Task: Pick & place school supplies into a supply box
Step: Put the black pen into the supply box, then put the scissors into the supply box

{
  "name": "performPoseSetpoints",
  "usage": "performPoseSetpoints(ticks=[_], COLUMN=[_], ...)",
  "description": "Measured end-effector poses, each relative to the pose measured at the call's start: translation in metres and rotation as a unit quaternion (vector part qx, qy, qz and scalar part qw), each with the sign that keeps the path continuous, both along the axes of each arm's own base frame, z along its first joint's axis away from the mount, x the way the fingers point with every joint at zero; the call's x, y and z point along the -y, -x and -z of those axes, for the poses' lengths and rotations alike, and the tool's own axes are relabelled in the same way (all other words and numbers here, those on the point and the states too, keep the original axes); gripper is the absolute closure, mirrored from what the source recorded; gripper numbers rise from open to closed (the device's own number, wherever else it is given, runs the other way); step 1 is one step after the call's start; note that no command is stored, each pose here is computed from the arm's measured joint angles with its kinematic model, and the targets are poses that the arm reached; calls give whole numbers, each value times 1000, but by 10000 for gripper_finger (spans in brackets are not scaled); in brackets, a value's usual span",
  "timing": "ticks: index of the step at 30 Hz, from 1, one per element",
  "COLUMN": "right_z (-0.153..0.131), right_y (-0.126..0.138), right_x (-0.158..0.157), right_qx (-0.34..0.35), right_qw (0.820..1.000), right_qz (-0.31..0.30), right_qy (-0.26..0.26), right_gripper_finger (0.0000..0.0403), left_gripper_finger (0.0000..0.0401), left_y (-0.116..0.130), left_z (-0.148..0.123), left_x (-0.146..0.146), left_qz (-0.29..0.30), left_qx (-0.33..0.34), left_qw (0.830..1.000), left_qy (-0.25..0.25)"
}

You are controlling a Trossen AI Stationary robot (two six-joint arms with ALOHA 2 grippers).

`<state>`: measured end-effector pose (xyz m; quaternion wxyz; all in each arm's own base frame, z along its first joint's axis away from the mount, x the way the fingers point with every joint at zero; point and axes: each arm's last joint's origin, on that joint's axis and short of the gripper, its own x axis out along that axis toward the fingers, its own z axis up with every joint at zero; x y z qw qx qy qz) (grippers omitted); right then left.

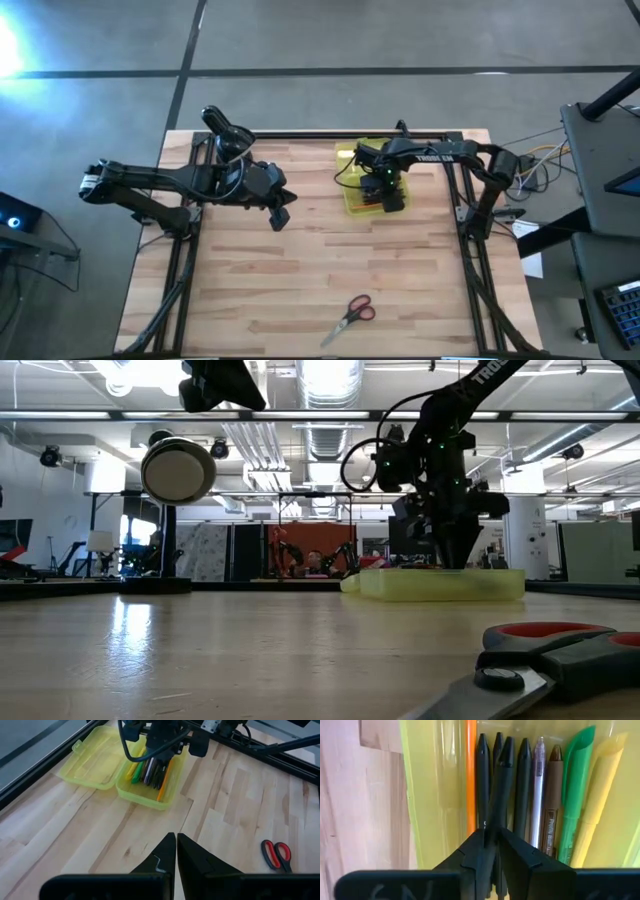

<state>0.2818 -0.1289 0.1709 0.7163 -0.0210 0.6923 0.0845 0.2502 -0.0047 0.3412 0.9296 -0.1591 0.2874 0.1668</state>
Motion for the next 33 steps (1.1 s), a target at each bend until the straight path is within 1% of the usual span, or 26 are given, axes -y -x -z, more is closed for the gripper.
performPoseSetpoints(ticks=[6, 11, 15, 19, 24, 29, 31, 33], right_z=[-1, -3, -7, -9, -9, -11, -16, -25], right_y=[0, -1, -4, -7, -9, -8, -5, -3], right_x=[1, 1, -1, -9, -18, -23, -24, -26], right_qx=[-2, -2, 1, 8, -1, -12, -14, 1], right_qw=[1000, 1000, 1000, 1000, 1000, 999, 999, 997], right_qz=[1, 3, -1, -11, -9, 20, 40, 60], right_qy=[7, 10, 9, -19, -24, -29, -30, -44], right_gripper_finger=[320, 309, 313, 325, 334, 339, 340, 339], left_gripper_finger=[401, 401, 401, 401, 401, 401, 401, 401], left_y=[0, 0, 0, 0, 1, 1, 1, 1], left_z=[0, 0, 0, 0, 1, 2, 2, 2], left_x=[0, 0, 1, 1, 1, 1, 1, 1], left_qz=[2, 4, 4, 5, 5, 5, 6, 6], left_qx=[-1, -1, -3, -3, -5, -11, -12, -12], left_qw=[1000, 1000, 1000, 1000, 1000, 1000, 1000, 1000], left_qy=[1, 2, 2, 2, 1, 1, 2, 2])
